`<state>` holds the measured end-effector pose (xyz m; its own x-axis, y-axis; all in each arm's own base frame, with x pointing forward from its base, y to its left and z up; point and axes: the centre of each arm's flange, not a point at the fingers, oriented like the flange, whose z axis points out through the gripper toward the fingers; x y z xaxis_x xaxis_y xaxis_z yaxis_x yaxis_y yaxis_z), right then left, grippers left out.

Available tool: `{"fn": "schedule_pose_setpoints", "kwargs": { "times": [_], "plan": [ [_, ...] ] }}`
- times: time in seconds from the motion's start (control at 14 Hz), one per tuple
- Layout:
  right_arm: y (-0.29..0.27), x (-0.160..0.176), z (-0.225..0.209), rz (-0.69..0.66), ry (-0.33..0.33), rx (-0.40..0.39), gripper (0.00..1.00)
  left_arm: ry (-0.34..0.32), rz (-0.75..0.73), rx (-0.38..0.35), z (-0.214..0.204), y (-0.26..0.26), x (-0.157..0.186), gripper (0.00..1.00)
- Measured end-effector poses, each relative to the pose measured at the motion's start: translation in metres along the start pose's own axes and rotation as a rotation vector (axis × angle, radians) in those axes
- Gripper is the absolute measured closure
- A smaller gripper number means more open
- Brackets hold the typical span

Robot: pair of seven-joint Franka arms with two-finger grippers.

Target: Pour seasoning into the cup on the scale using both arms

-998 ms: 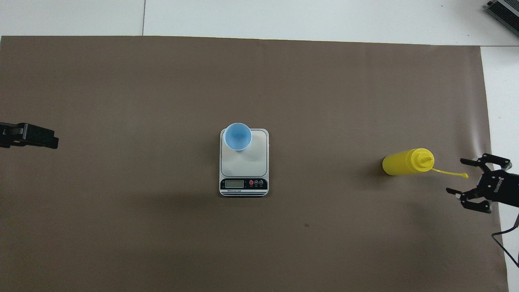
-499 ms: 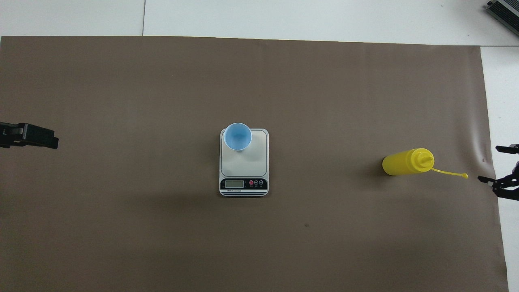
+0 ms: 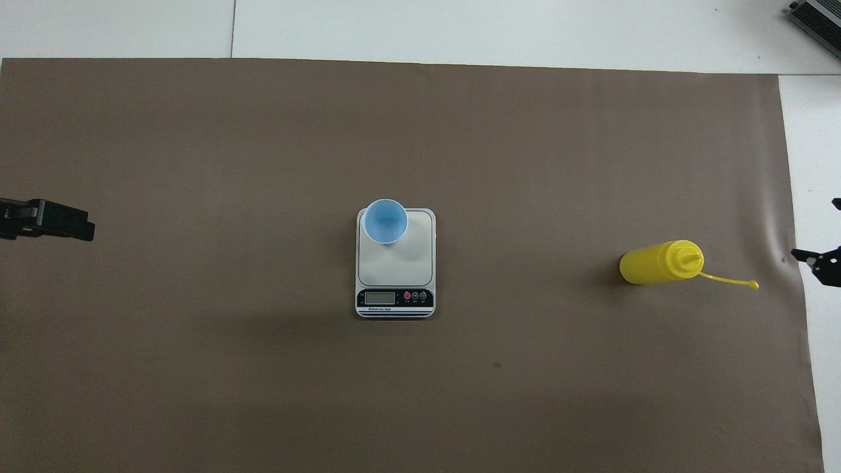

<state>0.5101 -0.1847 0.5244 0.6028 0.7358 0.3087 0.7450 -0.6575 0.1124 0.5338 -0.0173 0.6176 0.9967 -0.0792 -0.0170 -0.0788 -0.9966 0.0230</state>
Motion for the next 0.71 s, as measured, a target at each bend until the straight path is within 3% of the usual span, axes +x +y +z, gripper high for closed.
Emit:
{"fn": "schedule_pose_setpoints", "kwargs": {
  "times": [0.36,0.71],
  "plan": [
    [-0.02,0.061,-0.035,0.207,-0.139,0.005,0.0,0.0,0.0,0.0,0.0,0.0,0.0,0.0],
    [-0.053,0.123,-0.054,0.448,-0.216,-0.036,0.0,0.0,0.0,0.0,0.0,0.0,0.0,0.0]
  ]
}}
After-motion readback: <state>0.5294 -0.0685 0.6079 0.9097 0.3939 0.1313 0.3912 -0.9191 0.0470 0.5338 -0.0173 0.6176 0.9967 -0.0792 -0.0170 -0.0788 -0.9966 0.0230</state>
